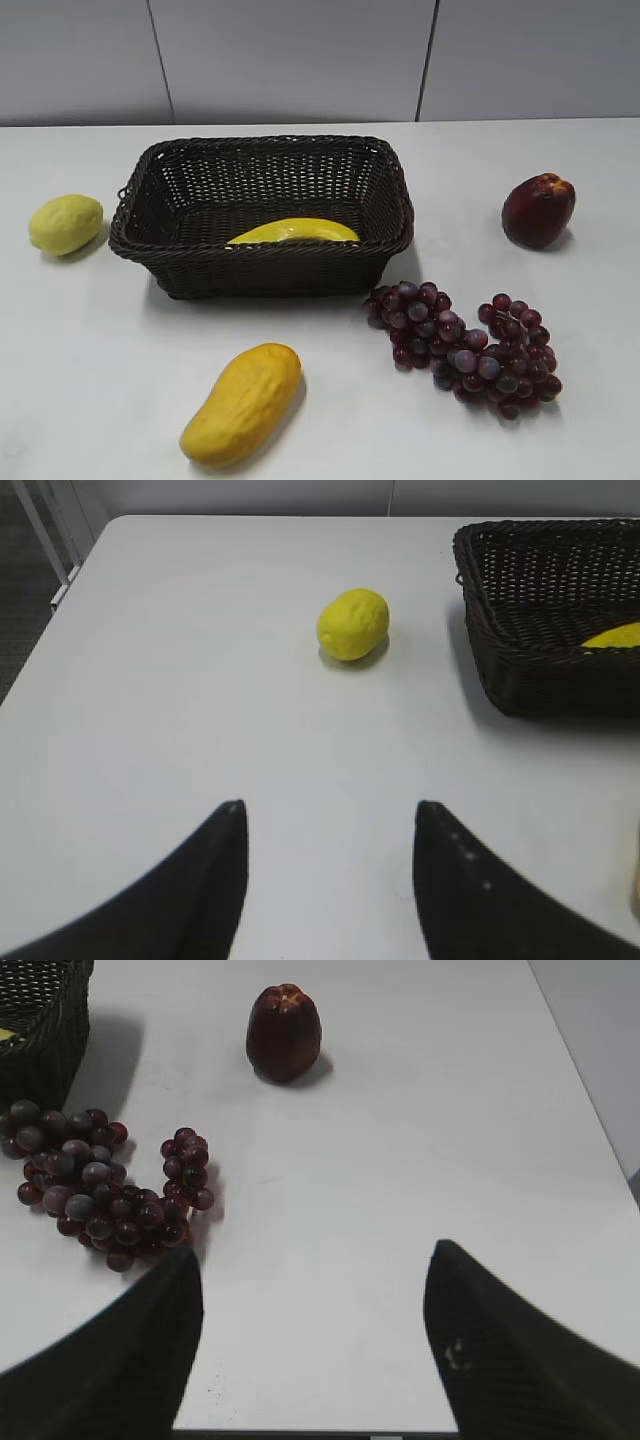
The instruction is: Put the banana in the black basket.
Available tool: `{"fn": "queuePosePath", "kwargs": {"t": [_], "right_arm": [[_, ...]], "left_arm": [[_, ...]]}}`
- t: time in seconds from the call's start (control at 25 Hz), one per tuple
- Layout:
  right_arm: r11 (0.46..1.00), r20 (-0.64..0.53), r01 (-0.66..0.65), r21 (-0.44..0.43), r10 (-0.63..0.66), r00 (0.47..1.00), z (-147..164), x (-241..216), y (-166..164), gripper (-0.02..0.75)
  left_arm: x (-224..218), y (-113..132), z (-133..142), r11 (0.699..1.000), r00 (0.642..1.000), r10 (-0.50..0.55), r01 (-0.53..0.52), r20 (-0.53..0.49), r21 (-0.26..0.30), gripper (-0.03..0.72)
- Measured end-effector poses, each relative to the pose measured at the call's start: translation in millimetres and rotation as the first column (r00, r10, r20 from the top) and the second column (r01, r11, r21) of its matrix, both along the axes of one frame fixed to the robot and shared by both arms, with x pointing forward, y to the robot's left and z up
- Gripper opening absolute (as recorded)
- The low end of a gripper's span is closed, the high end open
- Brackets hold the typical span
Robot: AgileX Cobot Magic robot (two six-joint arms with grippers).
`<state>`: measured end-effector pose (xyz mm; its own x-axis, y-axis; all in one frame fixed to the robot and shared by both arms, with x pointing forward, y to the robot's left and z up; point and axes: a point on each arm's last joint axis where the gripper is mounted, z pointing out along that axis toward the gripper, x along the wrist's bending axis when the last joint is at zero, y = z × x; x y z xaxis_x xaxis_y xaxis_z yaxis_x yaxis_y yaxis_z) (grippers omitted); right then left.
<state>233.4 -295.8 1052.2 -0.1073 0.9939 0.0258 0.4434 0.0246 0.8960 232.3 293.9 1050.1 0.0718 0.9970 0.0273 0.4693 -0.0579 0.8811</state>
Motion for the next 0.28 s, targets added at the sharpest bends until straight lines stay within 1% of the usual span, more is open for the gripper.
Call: {"fn": "queuePosePath", "kwargs": {"t": [0.28], "right_arm": [[1.000, 0.000, 0.000, 0.000, 0.000, 1.000, 0.0, 0.0, 0.0, 0.555]], "left_arm": [[0.0, 0.0, 0.0, 1.000, 1.000, 0.000, 0.000, 0.000, 0.000, 0.525]]}}
